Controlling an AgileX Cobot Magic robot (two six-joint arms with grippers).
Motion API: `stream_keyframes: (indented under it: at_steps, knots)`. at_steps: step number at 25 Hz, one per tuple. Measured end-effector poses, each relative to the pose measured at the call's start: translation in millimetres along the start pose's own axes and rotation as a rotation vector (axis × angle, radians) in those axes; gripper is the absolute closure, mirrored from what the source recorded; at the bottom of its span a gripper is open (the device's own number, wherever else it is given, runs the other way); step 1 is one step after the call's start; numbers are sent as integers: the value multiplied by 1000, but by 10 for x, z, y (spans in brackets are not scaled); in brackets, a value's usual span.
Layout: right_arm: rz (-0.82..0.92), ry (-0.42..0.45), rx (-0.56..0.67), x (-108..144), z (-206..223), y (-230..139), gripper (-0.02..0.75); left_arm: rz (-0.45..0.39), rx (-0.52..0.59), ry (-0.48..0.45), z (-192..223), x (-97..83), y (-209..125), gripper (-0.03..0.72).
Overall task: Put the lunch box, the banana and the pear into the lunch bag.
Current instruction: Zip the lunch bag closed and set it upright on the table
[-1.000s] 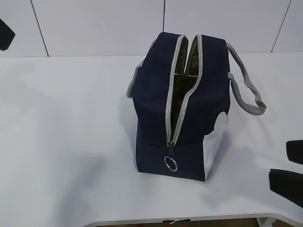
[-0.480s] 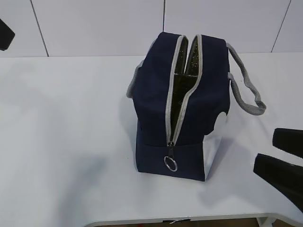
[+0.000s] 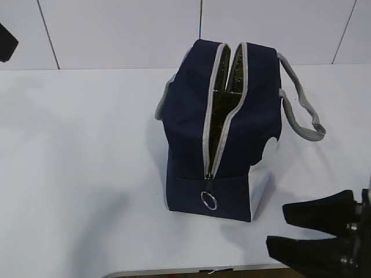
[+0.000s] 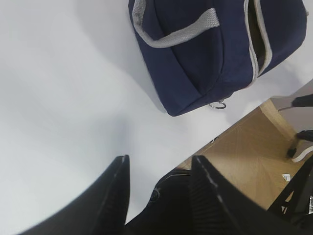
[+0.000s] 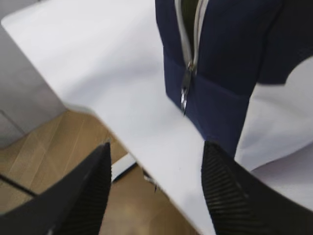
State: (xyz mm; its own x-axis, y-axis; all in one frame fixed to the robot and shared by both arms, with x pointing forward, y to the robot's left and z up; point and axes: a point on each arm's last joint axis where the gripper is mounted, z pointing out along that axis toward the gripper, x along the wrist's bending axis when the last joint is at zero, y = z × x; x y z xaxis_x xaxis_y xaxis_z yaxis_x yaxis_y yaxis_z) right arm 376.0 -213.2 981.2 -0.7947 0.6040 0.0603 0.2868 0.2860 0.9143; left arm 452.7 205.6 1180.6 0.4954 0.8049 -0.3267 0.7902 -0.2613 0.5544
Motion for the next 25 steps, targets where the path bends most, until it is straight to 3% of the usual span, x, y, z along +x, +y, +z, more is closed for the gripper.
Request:
stream_keyframes:
  at_steps: [7, 25]
  knots:
    - [3, 121, 88, -84, 254, -144, 256, 0, 0, 0, 0, 0, 0, 393]
    - [133, 193, 148, -438, 744, -127, 256, 1, 0, 2, 0, 2, 0, 395]
